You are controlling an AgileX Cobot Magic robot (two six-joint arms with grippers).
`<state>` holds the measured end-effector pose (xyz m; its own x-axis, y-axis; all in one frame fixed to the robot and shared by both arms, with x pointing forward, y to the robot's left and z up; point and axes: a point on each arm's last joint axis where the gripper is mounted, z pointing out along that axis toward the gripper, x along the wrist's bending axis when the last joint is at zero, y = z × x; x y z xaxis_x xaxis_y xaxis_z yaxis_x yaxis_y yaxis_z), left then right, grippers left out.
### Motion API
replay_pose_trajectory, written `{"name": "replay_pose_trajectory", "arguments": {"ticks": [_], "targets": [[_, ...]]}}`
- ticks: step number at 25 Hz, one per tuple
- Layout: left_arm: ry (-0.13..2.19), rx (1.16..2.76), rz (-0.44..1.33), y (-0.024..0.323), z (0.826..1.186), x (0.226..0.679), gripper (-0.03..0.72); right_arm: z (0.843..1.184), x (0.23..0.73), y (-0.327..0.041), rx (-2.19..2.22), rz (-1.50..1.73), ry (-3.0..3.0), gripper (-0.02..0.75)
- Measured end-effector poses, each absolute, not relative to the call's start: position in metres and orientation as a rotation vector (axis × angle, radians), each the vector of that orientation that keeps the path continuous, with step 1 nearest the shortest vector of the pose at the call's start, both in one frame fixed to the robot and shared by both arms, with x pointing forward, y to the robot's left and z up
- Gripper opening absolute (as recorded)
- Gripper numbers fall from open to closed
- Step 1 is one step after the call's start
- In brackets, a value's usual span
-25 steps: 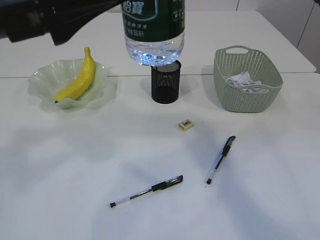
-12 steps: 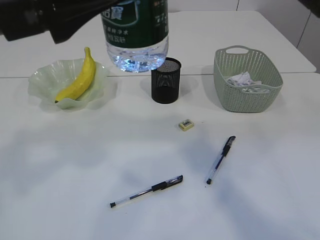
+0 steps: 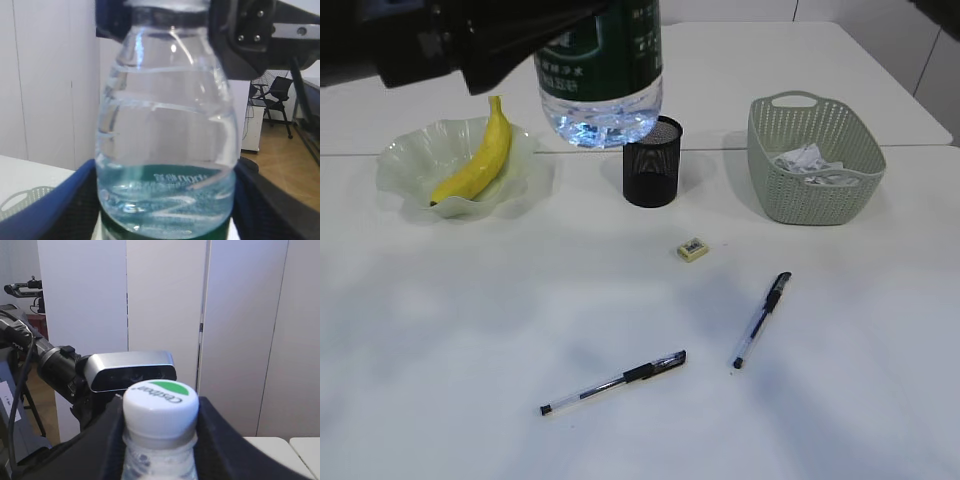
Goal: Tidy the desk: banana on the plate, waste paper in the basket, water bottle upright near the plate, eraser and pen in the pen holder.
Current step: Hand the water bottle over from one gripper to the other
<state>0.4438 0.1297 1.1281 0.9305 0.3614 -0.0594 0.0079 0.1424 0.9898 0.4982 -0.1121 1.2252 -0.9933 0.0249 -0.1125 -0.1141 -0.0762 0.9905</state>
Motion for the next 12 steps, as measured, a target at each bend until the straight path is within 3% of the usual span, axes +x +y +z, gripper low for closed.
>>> {"name": "replay_pose_trajectory", "arguments": {"ticks": [12], "targets": [[0.304,1.419,0.242,0.1259,1.1248,0.4483,0.521,1.2249,0.4983,-0.1121,-0.100,2.233,2.070,0.251]]}}
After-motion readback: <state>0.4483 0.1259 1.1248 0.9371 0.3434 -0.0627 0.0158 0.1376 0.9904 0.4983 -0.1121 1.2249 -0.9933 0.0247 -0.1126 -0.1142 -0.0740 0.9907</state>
